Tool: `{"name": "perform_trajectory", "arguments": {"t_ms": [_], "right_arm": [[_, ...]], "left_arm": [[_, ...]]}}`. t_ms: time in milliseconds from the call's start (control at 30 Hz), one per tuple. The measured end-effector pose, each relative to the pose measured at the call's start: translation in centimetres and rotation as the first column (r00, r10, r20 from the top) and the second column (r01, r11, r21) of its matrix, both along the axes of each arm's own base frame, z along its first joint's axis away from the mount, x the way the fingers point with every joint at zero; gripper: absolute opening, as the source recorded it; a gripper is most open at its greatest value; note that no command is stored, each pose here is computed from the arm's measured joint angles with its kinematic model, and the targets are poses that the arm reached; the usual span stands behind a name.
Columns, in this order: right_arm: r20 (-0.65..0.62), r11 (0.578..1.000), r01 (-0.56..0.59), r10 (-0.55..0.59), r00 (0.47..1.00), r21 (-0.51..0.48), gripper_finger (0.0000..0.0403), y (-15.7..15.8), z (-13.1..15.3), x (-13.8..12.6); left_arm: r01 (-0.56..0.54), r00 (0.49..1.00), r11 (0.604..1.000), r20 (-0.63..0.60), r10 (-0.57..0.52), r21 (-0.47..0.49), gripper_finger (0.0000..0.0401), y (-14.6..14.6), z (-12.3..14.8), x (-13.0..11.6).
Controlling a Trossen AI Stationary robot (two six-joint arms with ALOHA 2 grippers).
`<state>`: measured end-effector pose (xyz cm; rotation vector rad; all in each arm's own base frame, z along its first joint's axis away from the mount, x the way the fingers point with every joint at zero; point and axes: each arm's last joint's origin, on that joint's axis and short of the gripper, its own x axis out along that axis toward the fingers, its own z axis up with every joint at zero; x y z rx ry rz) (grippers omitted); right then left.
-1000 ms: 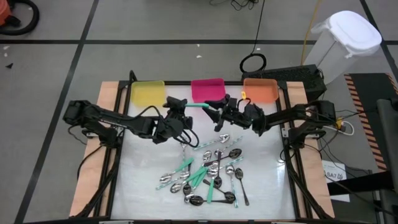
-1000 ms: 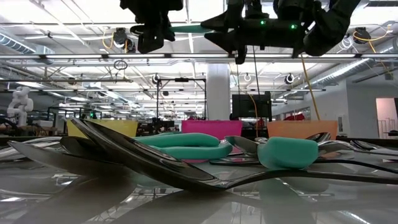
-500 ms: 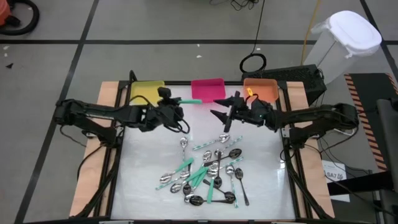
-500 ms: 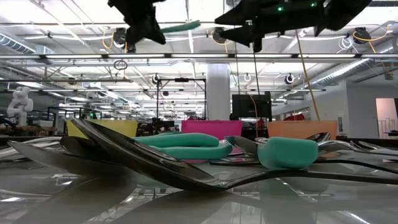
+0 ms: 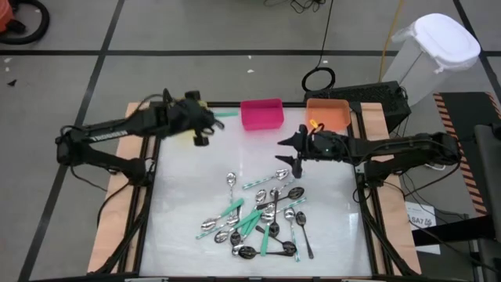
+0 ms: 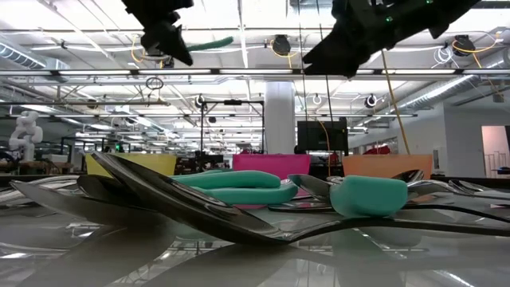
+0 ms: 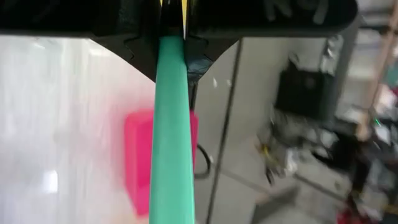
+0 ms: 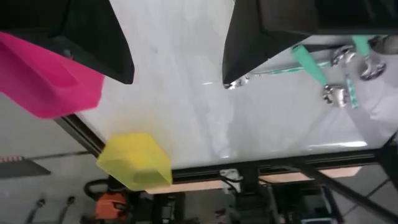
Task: Sort silverware by color (type)
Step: Put the light green spoon into the yellow bin
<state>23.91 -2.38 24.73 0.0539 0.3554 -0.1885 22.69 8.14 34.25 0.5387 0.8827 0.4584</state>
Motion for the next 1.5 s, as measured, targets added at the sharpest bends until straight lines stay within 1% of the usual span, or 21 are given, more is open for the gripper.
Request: {"name": "perform_trajectory", "arguments": {"t_ms": [67, 167, 267, 367, 467, 600, 800, 933, 1100, 1300, 1500], "right_arm": [[0.01, 1.0, -0.029, 0.029, 1.0, -0.005, 0.0242, 0.1, 0.1, 0.0], [0.015, 0.999, -0.05, 0.05, 0.999, -0.006, 0.0242, 0.1, 0.2, 0.1], [0.001, 0.999, -0.053, 0.053, 0.999, -0.009, 0.0242, 0.1, 0.0, 0.0], [-0.009, 0.999, -0.052, 0.052, 0.999, -0.007, 0.0242, 0.1, -0.1, 0.0], [-0.024, 0.999, -0.052, 0.052, 0.998, -0.003, 0.0242, 0.1, -0.2, -0.1], [-0.042, 0.999, -0.051, 0.051, 0.998, 0.001, 0.0242, 0.2, -0.4, -0.1], [-0.076, 0.999, -0.045, 0.046, 0.996, 0.021, 0.0242, 0.2, -0.7, -0.3], [-0.113, 0.999, -0.037, 0.042, 0.993, 0.038, 0.0242, 0.2, -1.0, -0.4], [-0.15, 0.998, -0.036, 0.042, 0.988, 0.043, 0.0242, 0.2, -1.4, -0.6], [-0.171, 0.998, -0.033, 0.041, 0.984, 0.048, 0.0242, 0.2, -1.5, -0.7], [-0.189, 0.998, -0.041, 0.051, 0.981, 0.057, 0.0242, 0.5, -1.7, -0.8]], "left_arm": [[-0.018, 1.0, 0.999, -0.008, 0.018, -0.043, 0.0027, 1.1, 1.1, -0.3], [0.004, 0.997, 0.993, -0.08, -0.014, -0.118, 0.0027, 2.5, 2.0, -1.0], [0.022, 0.988, 0.992, -0.148, -0.041, -0.127, 0.0027, 3.8, 2.5, -1.7], [-0.001, 0.973, 0.992, -0.228, -0.029, -0.13, 0.0027, 5.1, 2.0, -2.5], [-0.047, 0.963, 0.983, -0.269, -0.001, -0.175, 0.0027, 6.4, 1.4, -3.3], [-0.133, 0.956, 0.963, -0.288, 0.062, -0.233, 0.0027, 8.1, 0.4, -3.8], [-0.206, 0.934, 0.935, -0.343, 0.101, -0.288, 0.0027, 11.0, -1.4, -4.0], [-0.268, 0.909, 0.905, -0.398, 0.124, -0.33, 0.0027, 12.4, -2.9, -4.1], [-0.373, 0.876, 0.842, -0.448, 0.181, -0.389, 0.0027, 13.5, -4.2, -4.8], [-0.438, 0.869, 0.796, -0.422, 0.257, -0.417, 0.0027, 14.1, -4.5, -5.4], [-0.495, 0.844, 0.755, -0.446, 0.3, -0.429, 0.0027, 14.6, -7.1, -6.5]]}}
